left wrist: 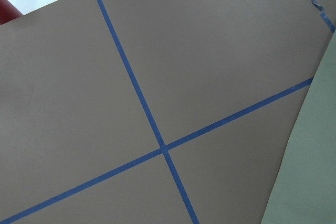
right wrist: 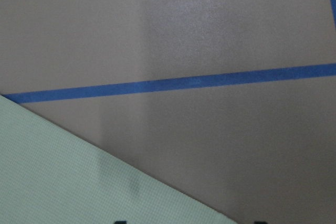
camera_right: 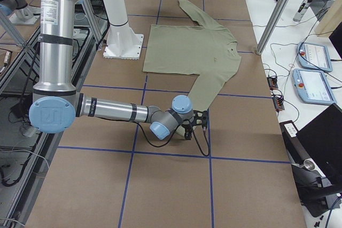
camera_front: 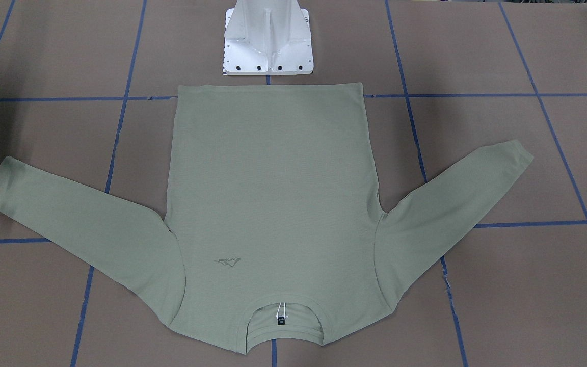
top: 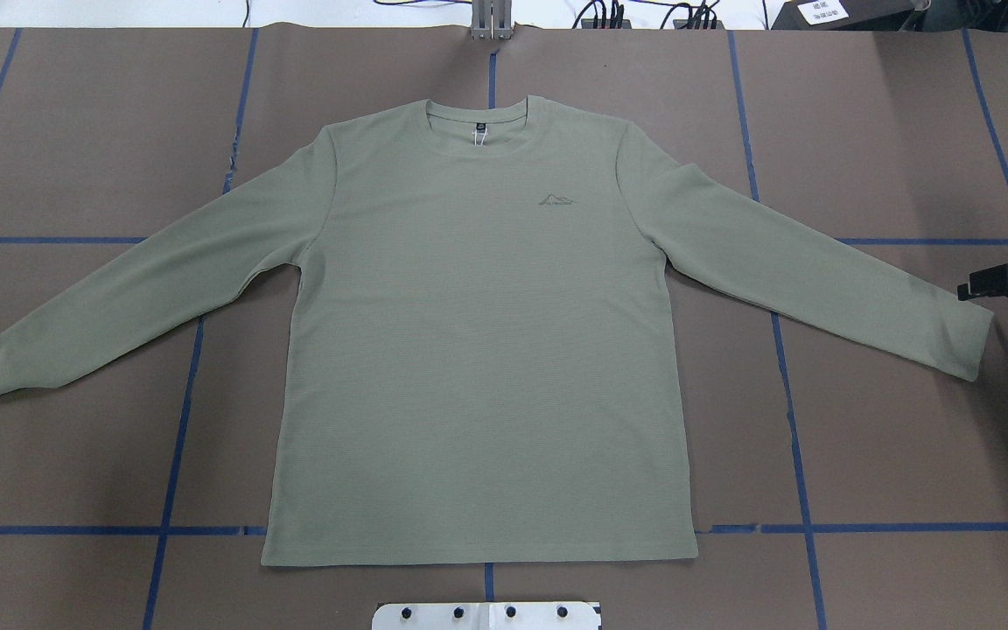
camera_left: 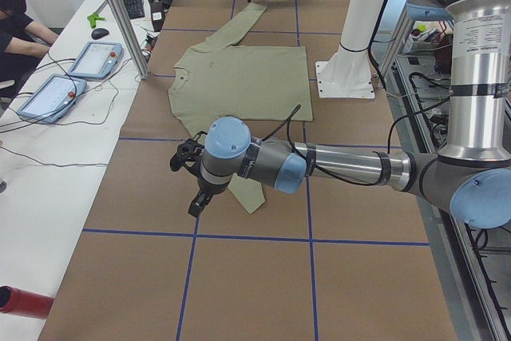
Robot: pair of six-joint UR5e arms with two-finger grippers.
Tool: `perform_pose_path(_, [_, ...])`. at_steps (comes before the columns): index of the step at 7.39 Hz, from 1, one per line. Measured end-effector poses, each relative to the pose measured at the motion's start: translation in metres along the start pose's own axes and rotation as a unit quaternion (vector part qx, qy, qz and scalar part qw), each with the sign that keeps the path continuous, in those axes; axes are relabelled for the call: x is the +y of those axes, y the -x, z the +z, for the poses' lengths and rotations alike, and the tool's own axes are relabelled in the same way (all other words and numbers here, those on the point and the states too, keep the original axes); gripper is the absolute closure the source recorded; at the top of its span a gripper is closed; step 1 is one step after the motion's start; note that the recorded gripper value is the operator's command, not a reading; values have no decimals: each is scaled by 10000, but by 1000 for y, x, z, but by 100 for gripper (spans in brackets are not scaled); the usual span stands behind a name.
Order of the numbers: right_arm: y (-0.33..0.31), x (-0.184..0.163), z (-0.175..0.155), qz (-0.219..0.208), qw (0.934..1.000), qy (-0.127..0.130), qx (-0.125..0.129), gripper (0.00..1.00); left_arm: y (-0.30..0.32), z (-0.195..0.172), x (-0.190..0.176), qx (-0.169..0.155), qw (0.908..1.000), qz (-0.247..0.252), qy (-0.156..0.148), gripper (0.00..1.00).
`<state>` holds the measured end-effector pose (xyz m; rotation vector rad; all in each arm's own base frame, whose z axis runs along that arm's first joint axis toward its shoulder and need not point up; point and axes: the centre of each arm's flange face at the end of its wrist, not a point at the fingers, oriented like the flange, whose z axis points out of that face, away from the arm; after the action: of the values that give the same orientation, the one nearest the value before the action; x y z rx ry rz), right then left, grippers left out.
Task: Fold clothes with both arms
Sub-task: 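Lower the right gripper onto the sleeve cuff nearest it and grasp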
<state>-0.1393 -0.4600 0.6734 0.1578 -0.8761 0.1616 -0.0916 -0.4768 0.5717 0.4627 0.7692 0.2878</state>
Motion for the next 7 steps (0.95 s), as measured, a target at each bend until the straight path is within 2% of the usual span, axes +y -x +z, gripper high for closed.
perform_pose_path(3, [-4,5,11,2,9999,58,104,19,1,1,2,22,10000,-15,10,0])
perform_pose_path(4, [-6,8,16,-4,9998,92,148,25,1,2,2,25,10000,-24,18,0])
perform_pose_path(5, [-6,10,20,-23,9998,108,186,51,2,3,3,28,10000,-37,29,0])
perform_pose_path(6, [-4,10,23,-38,9997,112,199,91,3,4,4,30,10000,-47,38,0])
perform_pose_path(7, [0,8,24,-47,9998,100,185,100,3,4,4,31,10000,-51,42,0])
